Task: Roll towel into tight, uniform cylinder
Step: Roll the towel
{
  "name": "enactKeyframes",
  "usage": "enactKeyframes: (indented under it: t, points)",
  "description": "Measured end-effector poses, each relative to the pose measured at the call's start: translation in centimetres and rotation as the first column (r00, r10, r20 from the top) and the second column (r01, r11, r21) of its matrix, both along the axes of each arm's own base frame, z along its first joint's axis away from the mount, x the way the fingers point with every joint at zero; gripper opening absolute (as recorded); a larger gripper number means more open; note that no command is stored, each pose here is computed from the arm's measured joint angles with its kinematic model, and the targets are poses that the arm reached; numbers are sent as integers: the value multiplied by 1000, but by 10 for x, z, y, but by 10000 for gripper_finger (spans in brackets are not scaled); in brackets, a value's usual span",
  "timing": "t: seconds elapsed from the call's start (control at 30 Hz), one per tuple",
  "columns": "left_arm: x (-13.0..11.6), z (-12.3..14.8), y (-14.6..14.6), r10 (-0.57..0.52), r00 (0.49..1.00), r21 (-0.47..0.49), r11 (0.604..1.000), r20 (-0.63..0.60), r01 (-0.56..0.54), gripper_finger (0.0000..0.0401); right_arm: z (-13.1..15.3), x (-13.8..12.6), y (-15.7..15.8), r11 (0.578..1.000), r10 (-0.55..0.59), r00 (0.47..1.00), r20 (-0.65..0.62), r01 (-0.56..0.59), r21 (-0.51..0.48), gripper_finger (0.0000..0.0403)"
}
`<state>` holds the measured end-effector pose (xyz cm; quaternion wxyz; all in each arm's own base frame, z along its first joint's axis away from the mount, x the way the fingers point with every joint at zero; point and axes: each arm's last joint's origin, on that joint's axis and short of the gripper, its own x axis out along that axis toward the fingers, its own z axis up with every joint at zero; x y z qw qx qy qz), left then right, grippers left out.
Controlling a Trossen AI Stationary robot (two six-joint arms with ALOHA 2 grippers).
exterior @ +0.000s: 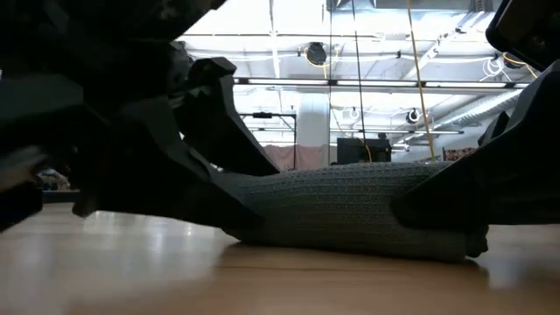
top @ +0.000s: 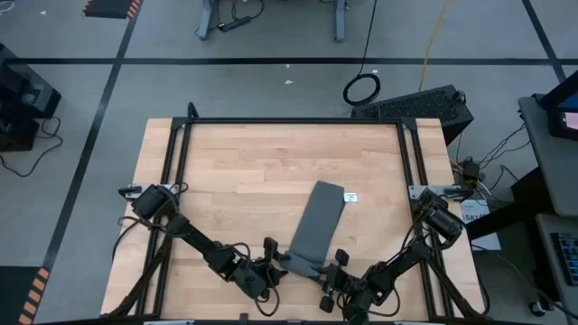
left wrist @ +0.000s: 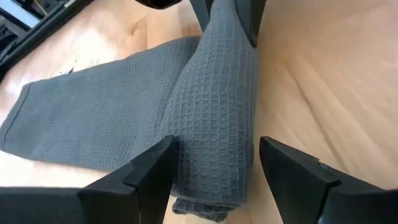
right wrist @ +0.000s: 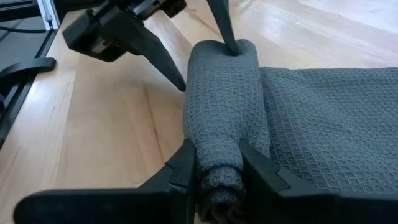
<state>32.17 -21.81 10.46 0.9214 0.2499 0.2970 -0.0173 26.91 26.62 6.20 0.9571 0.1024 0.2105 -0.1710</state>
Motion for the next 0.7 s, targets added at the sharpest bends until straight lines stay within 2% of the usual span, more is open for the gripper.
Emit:
enactKeyframes:
  t: [0.13,0.3,0.37,0.47,0.57,0.7]
  points:
    - [3,-5,5,-6,1000,14,1000,-19,6,238,0,0,0,1000,5,1000,-3,-5,-4,74]
    - [8,-7,13,-21,997,-74,997,-74,16,226,0,1,-1,1000,14,1000,-14,-13,7,75]
    - [9,-7,14,-16,996,-100,995,-86,8,198,1,1,0,1000,19,1000,-9,-18,8,77]
    - [11,-6,18,-17,995,-145,989,-97,2,126,4,1,1,999,47,999,-20,-47,-24,88]
    - [14,-2,22,-12,994,-224,975,-109,-13,56,12,-2,4,986,123,990,-66,-130,-107,116]
    - [17,4,29,-15,989,-344,938,-145,-36,54,31,-15,10,937,236,960,-152,-266,-227,176]
